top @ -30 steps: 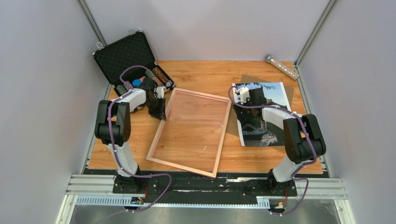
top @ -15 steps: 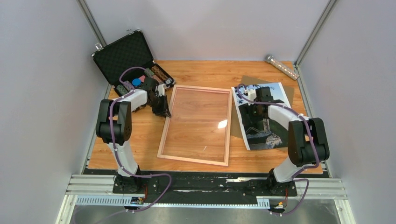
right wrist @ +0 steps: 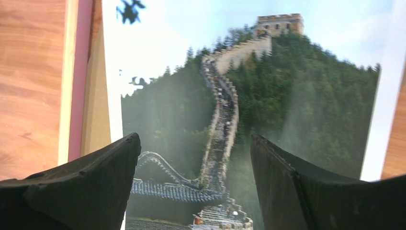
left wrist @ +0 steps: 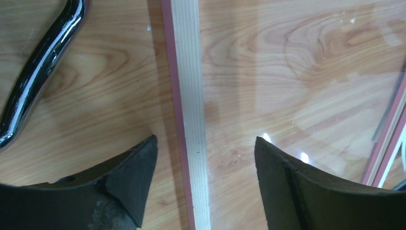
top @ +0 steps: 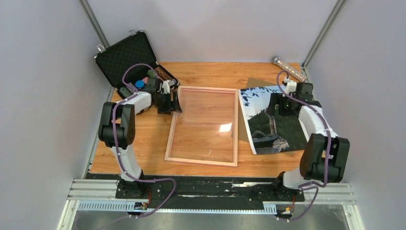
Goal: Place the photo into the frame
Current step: Adjust the photo frame item at the center of the board, then turn over the photo at the center of the board.
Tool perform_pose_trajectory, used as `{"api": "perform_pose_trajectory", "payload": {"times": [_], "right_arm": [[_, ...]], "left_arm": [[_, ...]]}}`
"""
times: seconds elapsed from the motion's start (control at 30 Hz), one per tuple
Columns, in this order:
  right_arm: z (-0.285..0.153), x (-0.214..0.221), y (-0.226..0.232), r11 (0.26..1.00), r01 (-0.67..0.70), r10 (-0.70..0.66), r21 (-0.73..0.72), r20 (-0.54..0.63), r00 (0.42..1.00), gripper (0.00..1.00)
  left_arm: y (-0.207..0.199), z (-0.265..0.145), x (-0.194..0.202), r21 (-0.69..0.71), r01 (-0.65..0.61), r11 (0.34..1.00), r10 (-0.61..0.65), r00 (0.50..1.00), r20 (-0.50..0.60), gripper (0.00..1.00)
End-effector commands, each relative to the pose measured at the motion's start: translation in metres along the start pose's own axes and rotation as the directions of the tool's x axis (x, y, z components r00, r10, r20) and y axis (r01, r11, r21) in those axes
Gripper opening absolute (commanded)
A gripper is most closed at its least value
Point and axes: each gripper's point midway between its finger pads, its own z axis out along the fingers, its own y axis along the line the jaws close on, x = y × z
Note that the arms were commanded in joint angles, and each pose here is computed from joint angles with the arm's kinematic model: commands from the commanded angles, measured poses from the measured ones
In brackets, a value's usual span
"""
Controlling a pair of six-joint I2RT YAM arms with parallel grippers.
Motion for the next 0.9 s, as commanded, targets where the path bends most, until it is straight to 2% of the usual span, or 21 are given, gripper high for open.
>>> {"api": "perform_pose_trajectory", "payload": {"times": [0.0, 0.1, 0.2, 0.33, 0.47, 0.63, 0.67, 0.77, 0.8, 0.83, 0.87], "right_arm": [[-0.021, -0.023, -0.021, 0.999, -0.049, 0.049, 0.001, 0.082, 0.995, 0.83], [-0.028, -0.026, -0.045, 0.996, -0.089, 0.085, 0.027, 0.105, 0.991, 0.83], [-0.029, -0.025, -0.069, 0.991, -0.122, 0.116, 0.053, 0.107, 0.988, 0.83], [-0.023, -0.015, -0.094, 0.984, -0.155, 0.149, 0.082, 0.078, 0.986, 0.82], [-0.015, -0.004, -0.114, 0.978, -0.183, 0.18, 0.098, 0.041, 0.983, 0.82], [-0.014, 0.004, -0.141, 0.97, -0.207, 0.204, 0.13, 0.031, 0.978, 0.82], [-0.015, 0.005, -0.145, 0.968, -0.209, 0.206, 0.136, 0.032, 0.978, 0.82], [-0.017, 0.007, -0.158, 0.967, -0.205, 0.202, 0.152, 0.032, 0.979, 0.82], [-0.018, 0.007, -0.162, 0.967, -0.201, 0.198, 0.157, 0.031, 0.98, 0.82], [-0.017, 0.009, -0.165, 0.966, -0.199, 0.197, 0.162, 0.027, 0.98, 0.82], [-0.017, 0.011, -0.168, 0.966, -0.201, 0.2, 0.165, 0.022, 0.98, 0.82]], "left_arm": [[-0.003, -0.021, -0.014, -0.021, -0.114, 0.993, 0.115, 0.991, 0.069, 0.86], [-0.013, -0.036, -0.011, -0.013, -0.174, 0.985, 0.174, 0.982, 0.072, 0.95], [-0.035, -0.054, -0.016, -0.003, -0.256, 0.967, 0.255, 0.961, 0.107, 0.98], [-0.093, -0.06, -0.012, 0.063, -0.41, 0.91, 0.401, 0.909, 0.116, 1.0], [-0.16, -0.057, -0.018, 0.164, -0.515, 0.842, 0.492, 0.856, 0.161, 1.0], [-0.224, -0.023, -0.015, 0.259, -0.544, 0.798, 0.523, 0.839, 0.148, 1.0], [-0.247, -0.024, -0.017, 0.281, -0.554, 0.784, 0.527, 0.832, 0.17, 1.0], [-0.275, 0.007, -0.012, 0.317, -0.538, 0.781, 0.523, 0.841, 0.137, 1.0], [-0.295, 0.005, -0.014, 0.338, -0.535, 0.774, 0.516, 0.843, 0.152, 1.0], [-0.295, 0.023, -0.007, 0.348, -0.515, 0.783, 0.509, 0.853, 0.115, 1.0], [-0.31, 0.022, -0.009, 0.367, -0.5, 0.785, 0.493, 0.862, 0.12, 1.0]]}}
